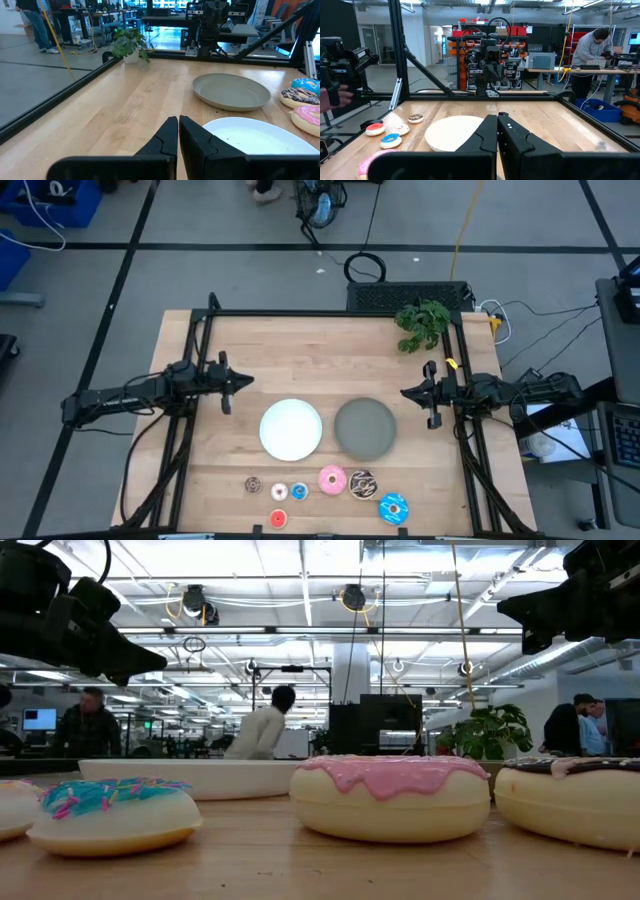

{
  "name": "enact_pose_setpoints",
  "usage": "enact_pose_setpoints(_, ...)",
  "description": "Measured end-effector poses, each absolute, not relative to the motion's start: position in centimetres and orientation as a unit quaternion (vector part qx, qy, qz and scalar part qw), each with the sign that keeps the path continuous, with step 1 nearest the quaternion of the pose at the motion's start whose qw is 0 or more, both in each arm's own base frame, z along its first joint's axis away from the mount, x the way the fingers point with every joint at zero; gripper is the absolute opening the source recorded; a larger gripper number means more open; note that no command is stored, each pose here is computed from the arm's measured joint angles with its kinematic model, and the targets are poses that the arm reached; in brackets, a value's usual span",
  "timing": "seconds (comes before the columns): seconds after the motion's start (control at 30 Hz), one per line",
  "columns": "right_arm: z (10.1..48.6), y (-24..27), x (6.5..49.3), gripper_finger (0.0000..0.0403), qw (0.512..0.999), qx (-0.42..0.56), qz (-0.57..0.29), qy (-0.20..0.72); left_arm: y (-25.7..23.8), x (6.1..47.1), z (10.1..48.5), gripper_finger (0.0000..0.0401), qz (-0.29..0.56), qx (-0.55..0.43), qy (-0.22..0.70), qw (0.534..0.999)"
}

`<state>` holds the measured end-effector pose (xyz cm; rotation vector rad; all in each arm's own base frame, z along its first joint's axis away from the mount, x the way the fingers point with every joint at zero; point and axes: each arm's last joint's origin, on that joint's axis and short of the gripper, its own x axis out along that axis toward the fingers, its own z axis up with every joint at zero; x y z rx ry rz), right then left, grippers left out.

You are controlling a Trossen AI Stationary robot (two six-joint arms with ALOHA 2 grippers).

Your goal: Pick & Place donuts

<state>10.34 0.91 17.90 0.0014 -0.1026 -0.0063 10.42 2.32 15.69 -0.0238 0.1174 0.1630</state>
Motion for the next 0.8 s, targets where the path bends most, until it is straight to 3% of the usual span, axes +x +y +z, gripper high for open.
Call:
enact_pose_setpoints(0.33,17.90,0.91,10.34,0.0000,0.999,0.001,-0.003,-0.051,2.32,10.45,15.95,0.0024,0.082,-0.016,0.046,0.995)
enact_pose_setpoints(0.57,17.90,0.91,10.34,0.0000,0.999,0.001,-0.003,-0.051,2.32,10.44,15.93,0.0024,0.084,-0.108,0.039,0.990)
enact_pose_setpoints(0.8,17.90,0.91,10.34,0.0000,0.999,0.001,-0.003,-0.051,2.48,10.43,16.22,0.0024,0.110,-0.106,0.022,0.988)
